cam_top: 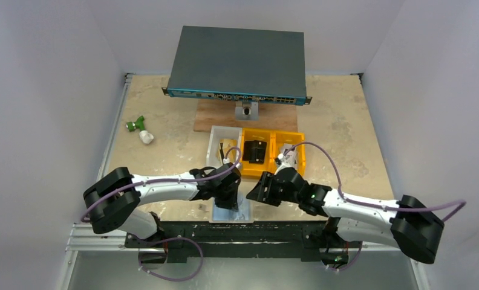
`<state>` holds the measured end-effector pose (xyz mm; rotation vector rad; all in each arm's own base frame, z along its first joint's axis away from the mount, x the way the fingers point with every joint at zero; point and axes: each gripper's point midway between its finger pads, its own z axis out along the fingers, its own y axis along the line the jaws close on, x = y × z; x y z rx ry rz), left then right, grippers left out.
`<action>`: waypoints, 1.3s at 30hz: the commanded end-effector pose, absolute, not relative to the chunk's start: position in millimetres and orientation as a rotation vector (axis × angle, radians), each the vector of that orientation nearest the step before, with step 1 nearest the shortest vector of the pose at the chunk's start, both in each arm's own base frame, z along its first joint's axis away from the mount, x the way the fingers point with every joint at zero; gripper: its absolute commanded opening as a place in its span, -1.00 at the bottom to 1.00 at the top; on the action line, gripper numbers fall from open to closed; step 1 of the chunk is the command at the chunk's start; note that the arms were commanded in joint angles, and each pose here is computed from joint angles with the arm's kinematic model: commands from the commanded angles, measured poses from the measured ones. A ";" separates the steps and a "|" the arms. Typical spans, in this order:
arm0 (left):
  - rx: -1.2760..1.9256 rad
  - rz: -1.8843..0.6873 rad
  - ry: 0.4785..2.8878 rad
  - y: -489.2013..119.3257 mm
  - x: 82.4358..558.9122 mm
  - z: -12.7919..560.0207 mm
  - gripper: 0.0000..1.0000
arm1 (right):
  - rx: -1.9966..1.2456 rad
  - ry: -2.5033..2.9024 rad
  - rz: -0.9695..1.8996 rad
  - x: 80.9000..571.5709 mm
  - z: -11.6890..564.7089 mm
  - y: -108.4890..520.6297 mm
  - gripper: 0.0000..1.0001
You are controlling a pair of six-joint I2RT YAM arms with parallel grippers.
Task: Take the credit cards out of the card holder
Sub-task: Remove the credit card from the card holder.
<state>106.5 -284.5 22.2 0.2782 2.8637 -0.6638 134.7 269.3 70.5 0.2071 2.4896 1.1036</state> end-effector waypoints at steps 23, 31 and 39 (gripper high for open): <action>0.234 -0.964 2.786 -293.6 102.6 43.9 -0.76 | 0.161 2.486 1.179 151.4 61.3 332.6 -0.20; 0.259 -0.897 2.769 -275.2 100.0 57.3 -0.40 | 0.121 2.493 1.206 144.8 67.9 341.0 -0.13; 0.314 -0.839 2.758 -245.9 88.0 73.6 -0.43 | 0.098 2.489 1.239 139.4 80.1 354.6 -0.07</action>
